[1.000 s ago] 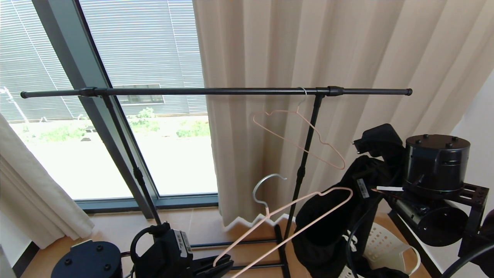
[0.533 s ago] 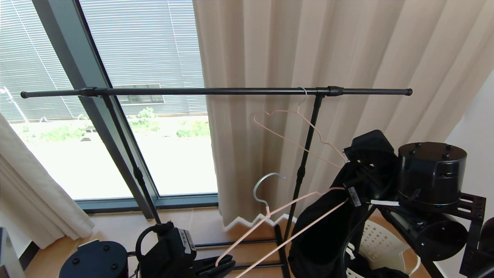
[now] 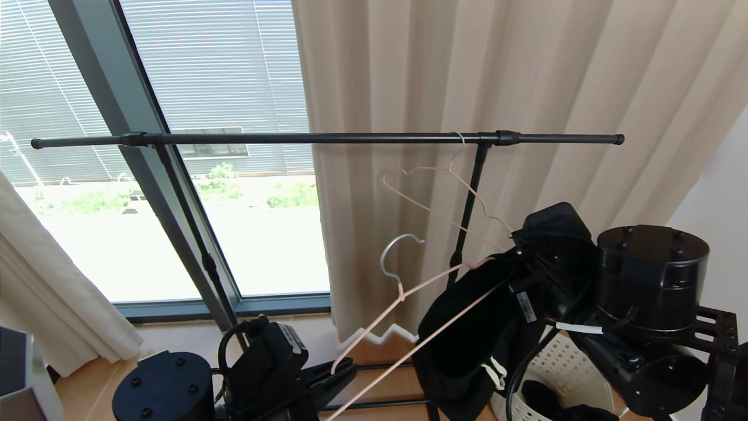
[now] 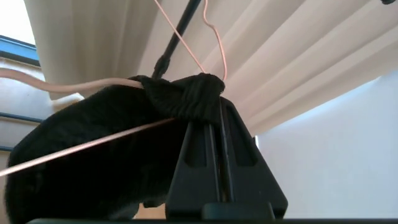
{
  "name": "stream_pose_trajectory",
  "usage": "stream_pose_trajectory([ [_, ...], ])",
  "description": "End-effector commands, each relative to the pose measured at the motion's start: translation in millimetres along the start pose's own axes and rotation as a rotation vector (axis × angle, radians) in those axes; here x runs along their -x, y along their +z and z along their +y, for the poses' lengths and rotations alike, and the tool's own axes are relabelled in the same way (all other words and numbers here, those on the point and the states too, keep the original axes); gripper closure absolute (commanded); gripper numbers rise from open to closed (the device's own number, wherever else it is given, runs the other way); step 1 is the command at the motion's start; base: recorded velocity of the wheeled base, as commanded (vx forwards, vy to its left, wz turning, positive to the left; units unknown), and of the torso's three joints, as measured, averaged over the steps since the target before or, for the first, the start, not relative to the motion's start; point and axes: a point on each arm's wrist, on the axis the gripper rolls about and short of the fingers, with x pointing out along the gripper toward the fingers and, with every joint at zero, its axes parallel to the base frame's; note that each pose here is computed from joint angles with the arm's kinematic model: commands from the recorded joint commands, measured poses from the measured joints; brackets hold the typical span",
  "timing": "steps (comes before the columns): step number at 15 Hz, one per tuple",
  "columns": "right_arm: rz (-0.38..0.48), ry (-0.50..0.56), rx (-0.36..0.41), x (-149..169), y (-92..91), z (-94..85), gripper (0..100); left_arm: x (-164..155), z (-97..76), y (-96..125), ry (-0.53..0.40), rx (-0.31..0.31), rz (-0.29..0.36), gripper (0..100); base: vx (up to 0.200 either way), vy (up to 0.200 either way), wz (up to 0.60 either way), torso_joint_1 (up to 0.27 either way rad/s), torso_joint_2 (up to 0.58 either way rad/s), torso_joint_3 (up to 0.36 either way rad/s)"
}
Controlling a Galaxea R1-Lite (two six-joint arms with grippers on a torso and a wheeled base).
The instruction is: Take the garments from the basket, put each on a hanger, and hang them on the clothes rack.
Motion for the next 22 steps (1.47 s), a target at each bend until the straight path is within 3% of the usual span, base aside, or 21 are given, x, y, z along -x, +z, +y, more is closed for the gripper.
stream_pose_trajectory([
  [1,-0.042,0.047,-0.025,8.9,8.1,12.0,100,-3.2,0.0,1.1,-0.001,-0.003,-0.008,100,0.000,0.000,0.00,0.000,0.00,0.000],
  [6,-0.089,0.062,-0.061,7.4,28.6,20.3,100,-1.8,-5.1,1.7,-0.023,-0.015,-0.009,100,0.000,0.000,0.00,0.000,0.00,0.000],
  [11,-0.104,0.103,-0.059,17.0,28.7,26.9,100,1.3,-8.1,5.7,-0.033,-0.021,-0.028,100,0.000,0.000,0.00,0.000,0.00,0.000],
  [17,-0.151,0.221,-0.162,45.3,35.8,41.2,100,2.5,-8.2,5.5,-0.032,-0.022,-0.027,100,0.000,0.000,0.00,0.000,0.00,0.000],
  [22,-0.201,0.302,-0.190,67.6,41.6,49.9,100,0.7,-6.7,5.3,-0.028,-0.019,-0.026,100,0.000,0.000,0.00,0.000,0.00,0.000],
])
